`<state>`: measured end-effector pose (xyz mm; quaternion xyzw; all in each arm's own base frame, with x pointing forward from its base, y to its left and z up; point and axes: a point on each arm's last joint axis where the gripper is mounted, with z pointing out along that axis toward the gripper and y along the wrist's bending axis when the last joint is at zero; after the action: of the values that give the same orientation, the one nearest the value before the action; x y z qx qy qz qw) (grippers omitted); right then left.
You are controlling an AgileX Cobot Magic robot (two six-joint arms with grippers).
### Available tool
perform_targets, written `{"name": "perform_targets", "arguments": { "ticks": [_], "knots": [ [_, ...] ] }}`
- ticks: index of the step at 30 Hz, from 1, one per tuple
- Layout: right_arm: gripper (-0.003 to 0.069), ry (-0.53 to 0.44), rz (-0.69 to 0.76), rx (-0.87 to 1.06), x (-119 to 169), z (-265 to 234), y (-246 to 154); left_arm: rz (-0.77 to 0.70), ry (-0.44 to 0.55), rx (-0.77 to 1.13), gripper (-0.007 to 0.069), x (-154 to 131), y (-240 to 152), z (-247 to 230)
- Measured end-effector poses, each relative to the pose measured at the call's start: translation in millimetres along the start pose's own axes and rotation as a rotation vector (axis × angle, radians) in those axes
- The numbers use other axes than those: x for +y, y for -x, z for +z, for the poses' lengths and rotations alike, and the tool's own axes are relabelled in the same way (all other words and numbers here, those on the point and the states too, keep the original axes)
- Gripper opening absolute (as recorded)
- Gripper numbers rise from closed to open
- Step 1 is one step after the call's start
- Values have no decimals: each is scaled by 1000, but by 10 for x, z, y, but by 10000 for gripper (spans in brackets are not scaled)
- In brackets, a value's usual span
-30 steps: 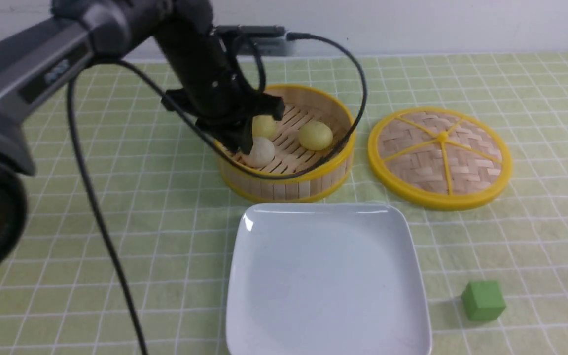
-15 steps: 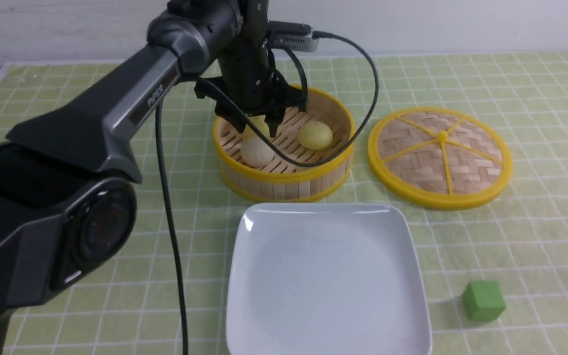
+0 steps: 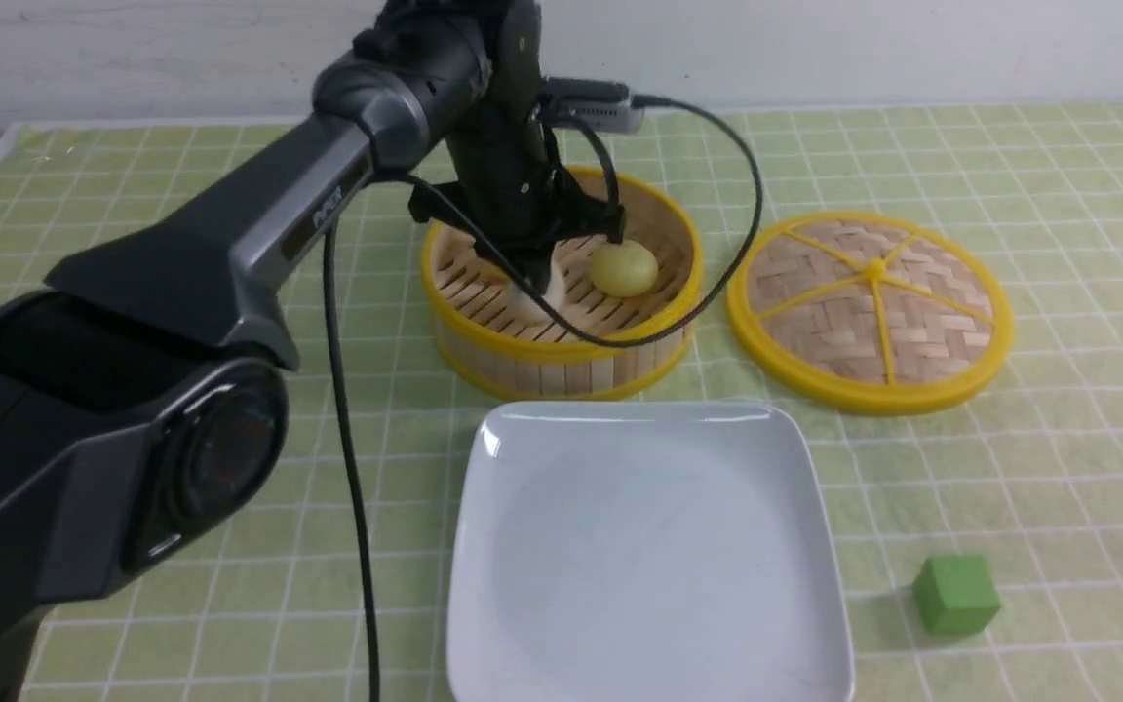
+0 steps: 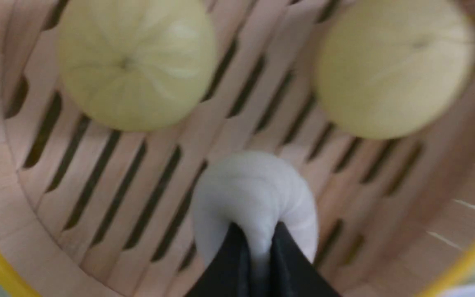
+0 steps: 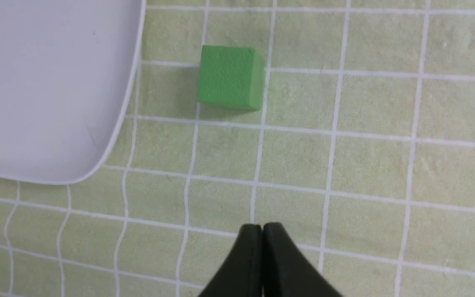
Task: Put the steamed buns into the plate on the green tablecloth.
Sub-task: 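Carry the bun from the bamboo steamer to the plate with the left gripper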
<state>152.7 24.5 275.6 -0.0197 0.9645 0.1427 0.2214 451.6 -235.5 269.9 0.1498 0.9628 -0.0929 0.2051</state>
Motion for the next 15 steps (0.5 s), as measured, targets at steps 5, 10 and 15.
{"name": "perform_targets", "arguments": {
  "ticks": [5, 10, 15],
  "knots": [
    [20, 0, 0, -1, 0, 0, 1, 15, -112, -167, 26, -173, -24, -1112],
    [24, 0, 0, -1, 0, 0, 1, 18, -158, -30, 28, -282, -523, -1295],
    [28, 0, 0, -1, 0, 0, 1, 43, -103, 277, 72, -451, -1155, -444]
  ]
}}
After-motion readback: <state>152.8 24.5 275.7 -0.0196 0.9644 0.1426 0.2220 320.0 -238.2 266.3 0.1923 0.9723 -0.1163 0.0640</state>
